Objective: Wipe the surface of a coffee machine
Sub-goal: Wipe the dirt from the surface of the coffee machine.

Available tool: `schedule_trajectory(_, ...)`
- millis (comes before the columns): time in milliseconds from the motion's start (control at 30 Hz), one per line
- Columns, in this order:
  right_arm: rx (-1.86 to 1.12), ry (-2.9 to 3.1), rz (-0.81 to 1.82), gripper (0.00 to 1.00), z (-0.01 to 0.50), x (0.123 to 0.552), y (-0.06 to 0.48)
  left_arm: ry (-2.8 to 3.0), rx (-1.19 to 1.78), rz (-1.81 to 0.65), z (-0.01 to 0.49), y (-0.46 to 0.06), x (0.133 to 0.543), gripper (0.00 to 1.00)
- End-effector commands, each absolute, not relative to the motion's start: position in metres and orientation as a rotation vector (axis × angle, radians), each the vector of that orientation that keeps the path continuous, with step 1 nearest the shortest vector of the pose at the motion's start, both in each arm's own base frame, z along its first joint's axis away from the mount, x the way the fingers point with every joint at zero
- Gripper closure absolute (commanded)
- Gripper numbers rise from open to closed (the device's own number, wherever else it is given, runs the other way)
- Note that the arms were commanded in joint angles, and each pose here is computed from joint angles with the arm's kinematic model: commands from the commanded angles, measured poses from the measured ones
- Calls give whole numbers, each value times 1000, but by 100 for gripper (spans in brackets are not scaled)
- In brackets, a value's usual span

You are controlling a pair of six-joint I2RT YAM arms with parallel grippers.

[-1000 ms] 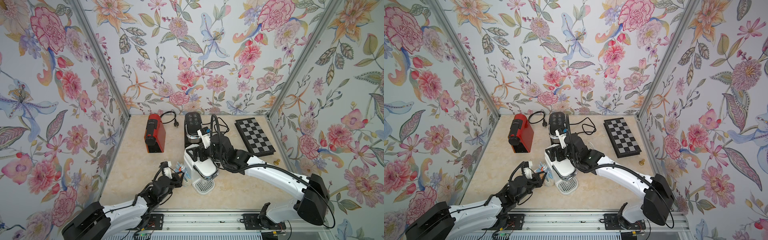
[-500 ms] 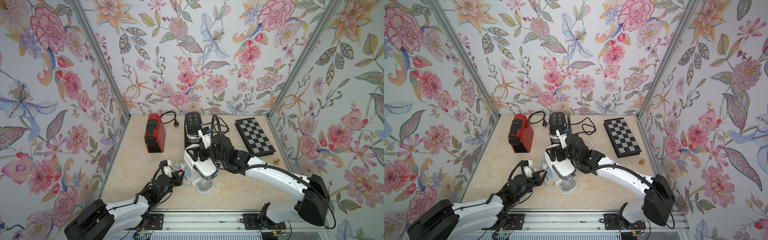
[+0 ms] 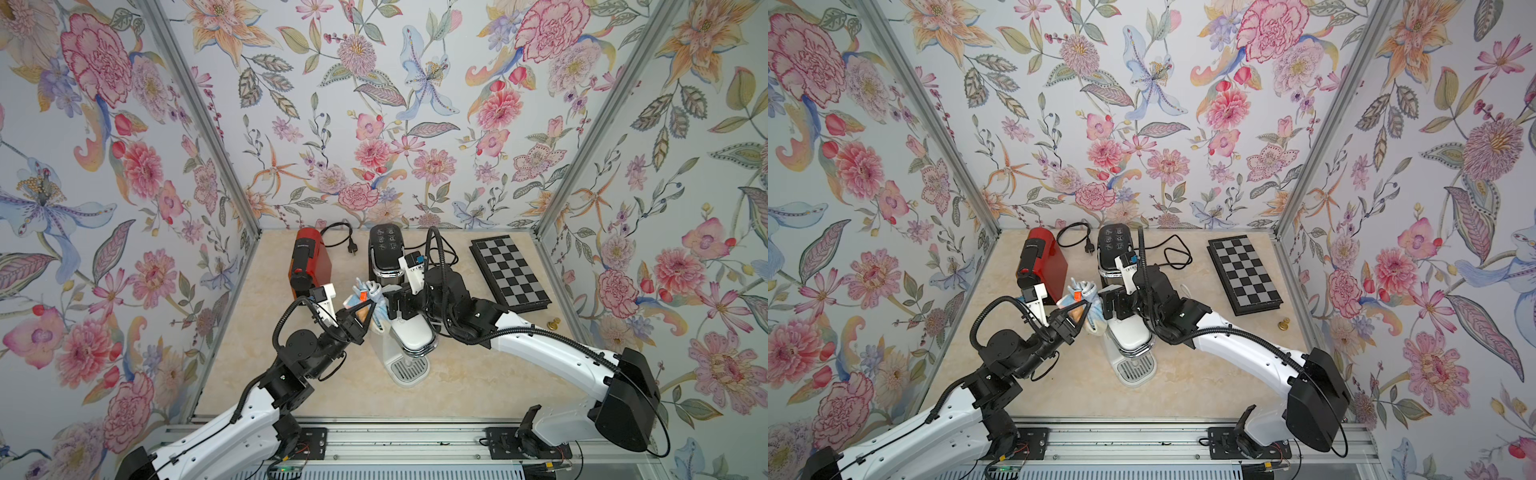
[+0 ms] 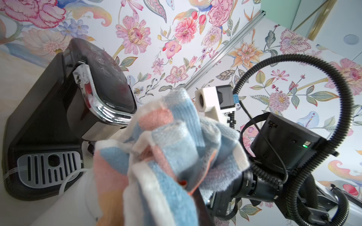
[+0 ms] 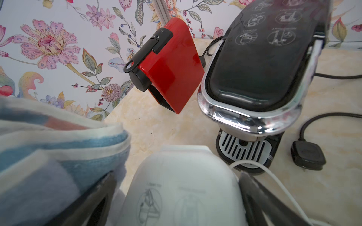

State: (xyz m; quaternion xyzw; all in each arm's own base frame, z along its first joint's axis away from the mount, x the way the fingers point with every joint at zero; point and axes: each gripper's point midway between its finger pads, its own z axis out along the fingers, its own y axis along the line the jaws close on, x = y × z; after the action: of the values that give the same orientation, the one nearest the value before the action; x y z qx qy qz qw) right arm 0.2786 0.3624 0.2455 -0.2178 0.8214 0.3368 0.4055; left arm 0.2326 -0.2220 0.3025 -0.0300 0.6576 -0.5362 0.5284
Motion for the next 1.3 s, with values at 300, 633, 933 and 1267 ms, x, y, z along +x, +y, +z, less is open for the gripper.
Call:
schedule_trajectory(300,-775,2510,835,2,121,206,359,1643,-114,-1331,251,-227,242,100)
schedule_trajectory(633,-774,2511,841,2,120,207,360,1680,-261,-1223,215,-182,245,100)
schedule_trajectory(933,-785,2503,854,2,123,207,363,1796,-231,-1166,185,-192,267,100)
schedule_trajectory(1267,-790,2514,855,2,119,205,360,1955,-185,-1100,151,-208,290,100)
